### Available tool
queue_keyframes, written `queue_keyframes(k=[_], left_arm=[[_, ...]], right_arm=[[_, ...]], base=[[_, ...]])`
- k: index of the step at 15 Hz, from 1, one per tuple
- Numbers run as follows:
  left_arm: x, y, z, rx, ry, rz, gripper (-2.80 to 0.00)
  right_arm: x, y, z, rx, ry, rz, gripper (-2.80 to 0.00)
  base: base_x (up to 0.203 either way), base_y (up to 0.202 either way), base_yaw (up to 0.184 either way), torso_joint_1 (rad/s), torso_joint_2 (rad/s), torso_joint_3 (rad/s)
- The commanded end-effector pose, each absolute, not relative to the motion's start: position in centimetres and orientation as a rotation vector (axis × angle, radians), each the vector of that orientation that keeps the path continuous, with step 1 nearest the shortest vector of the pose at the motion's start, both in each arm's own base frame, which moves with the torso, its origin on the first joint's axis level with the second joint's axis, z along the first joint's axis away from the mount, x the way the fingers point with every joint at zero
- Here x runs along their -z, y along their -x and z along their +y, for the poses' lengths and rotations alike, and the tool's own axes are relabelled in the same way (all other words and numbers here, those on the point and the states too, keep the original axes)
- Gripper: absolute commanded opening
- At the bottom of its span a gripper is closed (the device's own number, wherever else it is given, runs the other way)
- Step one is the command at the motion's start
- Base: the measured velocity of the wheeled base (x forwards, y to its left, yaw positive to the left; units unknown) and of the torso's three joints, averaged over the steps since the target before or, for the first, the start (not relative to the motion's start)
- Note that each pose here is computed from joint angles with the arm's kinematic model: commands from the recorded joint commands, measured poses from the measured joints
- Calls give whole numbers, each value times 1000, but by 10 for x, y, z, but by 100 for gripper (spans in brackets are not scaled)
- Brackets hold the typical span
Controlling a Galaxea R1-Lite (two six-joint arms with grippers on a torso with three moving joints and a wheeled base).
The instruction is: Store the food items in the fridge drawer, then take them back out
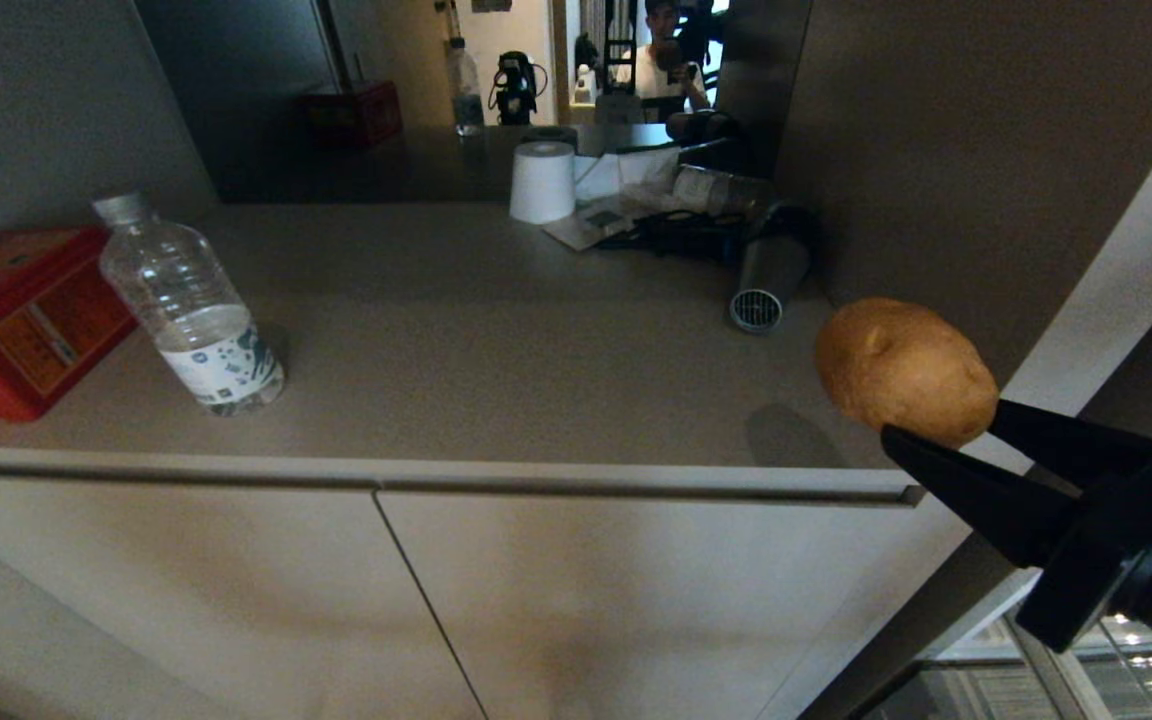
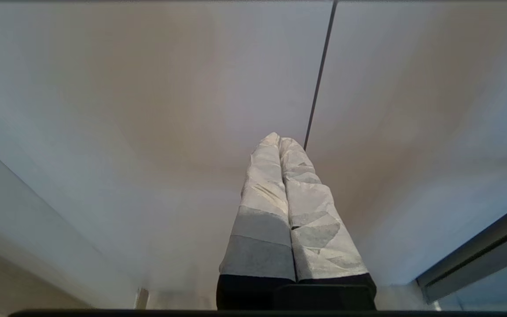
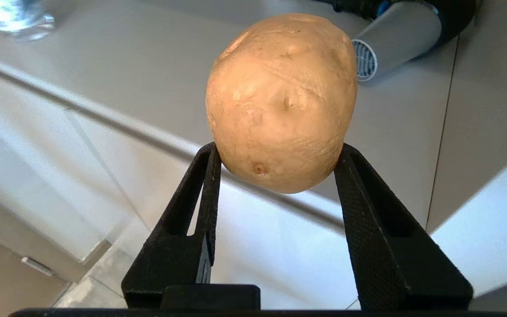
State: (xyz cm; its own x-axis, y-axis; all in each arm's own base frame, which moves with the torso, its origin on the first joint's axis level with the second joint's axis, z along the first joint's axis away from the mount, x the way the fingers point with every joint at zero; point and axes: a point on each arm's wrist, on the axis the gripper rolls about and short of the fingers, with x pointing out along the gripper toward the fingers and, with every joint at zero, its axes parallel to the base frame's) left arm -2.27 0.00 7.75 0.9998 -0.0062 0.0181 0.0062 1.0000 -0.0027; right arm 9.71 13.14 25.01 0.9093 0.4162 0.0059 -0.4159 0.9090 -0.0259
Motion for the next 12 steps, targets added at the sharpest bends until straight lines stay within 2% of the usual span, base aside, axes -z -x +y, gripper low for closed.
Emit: queue_keyframes(k=[1,9,12], left_arm=[[-75,22,0,6,3,-9,-280],[-75,22,0,6,3,-8,-280],[-75,22,0,6,3,-8,-280]], right_arm=[[-244,-94,130,-440,33,0,-280],[-225,-76,100,-416,60,40,-280],[-222,-62,73,-378,45,62,-280]], base=[[0,0,0,-2,2,198],[0,0,0,3,3,198],[0,0,0,3,1,65]])
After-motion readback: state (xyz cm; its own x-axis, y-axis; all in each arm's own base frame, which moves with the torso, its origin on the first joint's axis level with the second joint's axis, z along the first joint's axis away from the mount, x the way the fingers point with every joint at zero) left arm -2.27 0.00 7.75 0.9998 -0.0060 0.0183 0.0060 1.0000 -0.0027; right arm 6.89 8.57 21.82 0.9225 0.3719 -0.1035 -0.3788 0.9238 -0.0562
